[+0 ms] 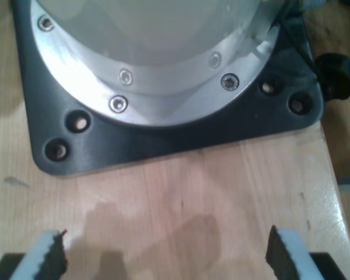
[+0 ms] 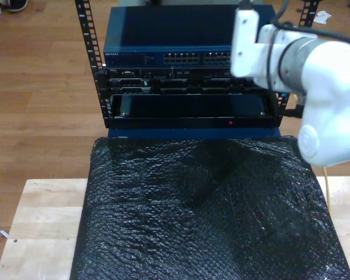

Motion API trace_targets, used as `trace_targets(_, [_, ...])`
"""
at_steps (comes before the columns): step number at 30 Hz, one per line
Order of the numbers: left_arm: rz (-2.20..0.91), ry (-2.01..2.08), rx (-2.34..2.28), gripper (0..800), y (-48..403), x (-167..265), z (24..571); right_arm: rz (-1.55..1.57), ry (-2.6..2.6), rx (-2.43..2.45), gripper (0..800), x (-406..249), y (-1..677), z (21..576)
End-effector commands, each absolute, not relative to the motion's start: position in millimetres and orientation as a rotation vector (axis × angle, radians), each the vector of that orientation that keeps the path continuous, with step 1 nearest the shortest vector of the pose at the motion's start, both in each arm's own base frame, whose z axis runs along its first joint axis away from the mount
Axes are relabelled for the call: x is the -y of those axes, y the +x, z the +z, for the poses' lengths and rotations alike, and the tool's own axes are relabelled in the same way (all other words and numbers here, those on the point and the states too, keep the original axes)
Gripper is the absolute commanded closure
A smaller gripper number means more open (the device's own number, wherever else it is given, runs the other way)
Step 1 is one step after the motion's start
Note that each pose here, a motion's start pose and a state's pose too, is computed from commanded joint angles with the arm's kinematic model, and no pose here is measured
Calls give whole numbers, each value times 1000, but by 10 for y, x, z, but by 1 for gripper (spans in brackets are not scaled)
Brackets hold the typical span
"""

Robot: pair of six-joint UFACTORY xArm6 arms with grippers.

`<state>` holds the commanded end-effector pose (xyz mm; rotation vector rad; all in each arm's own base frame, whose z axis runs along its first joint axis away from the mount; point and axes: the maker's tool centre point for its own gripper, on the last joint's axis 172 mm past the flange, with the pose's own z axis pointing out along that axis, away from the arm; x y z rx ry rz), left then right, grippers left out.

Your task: Grab the cable and plug it in

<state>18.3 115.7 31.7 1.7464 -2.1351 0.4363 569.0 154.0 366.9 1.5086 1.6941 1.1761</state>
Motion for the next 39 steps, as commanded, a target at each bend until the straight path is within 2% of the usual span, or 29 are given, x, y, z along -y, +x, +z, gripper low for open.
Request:
trace_targets(17, [436, 1746, 2135, 0, 183, -1157, 317, 1196, 1402, -1740, 800, -1639, 5393, 3266])
trace_targets(25, [436, 1746, 2135, 0, 183, -1157, 317, 1287, 1323, -1678, 800, -1708, 5398, 3495])
trace_targets(39, [436, 1746, 2135, 0, 183, -1157, 317, 1273, 1301, -1711, 800, -1750, 5414, 3329])
